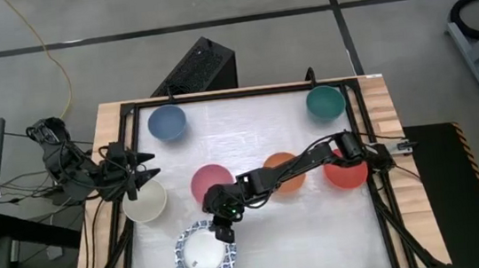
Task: Nest bowls inside each other
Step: Stack the blue patterned bowl on top of the other blue patterned bowl
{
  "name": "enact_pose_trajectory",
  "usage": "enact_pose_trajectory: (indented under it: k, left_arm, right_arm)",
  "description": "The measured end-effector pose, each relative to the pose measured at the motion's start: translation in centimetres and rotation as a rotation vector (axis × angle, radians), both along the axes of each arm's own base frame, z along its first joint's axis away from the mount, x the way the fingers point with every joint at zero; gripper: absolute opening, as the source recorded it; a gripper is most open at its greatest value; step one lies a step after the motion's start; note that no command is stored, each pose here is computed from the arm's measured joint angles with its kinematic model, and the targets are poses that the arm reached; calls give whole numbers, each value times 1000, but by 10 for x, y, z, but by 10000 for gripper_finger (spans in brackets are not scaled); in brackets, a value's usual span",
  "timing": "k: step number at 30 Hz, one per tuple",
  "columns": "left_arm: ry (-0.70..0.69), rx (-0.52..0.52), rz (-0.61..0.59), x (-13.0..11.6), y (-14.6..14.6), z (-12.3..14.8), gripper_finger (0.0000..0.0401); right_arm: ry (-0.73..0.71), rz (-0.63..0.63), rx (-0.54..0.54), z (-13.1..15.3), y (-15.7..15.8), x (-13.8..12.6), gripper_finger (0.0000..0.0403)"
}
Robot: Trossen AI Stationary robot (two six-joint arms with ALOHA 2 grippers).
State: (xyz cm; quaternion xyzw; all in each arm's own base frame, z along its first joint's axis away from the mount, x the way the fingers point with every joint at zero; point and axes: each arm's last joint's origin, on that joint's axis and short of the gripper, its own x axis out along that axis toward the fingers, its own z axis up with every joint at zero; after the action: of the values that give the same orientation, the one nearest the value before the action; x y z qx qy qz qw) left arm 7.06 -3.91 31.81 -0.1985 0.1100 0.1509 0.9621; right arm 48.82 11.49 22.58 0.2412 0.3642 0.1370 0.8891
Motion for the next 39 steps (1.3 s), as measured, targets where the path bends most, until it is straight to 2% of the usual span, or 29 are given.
enact_pose_trajectory:
  k: [6,13,21,28,35,39]
  left_arm:
    - [-1,-1,0,0,0,0,274]
    - [-1,-1,0,0,0,0,274]
    - [1,-4,2,0,0,0,274]
    - [2,-2,2,0,0,0,274]
    - [2,-7,2,0,0,0,274]
    - [5,-13,-5,0,0,-1,274]
  right_arm:
    - [-9,3,-2,0,2,0,27]
    - [40,17,18,-27,5,7,28]
    - [44,22,8,-27,3,7,33]
    - [20,65,-28,-26,9,5,88]
    - [-43,87,-38,-7,13,10,159]
    - [-53,98,-62,0,12,11,179]
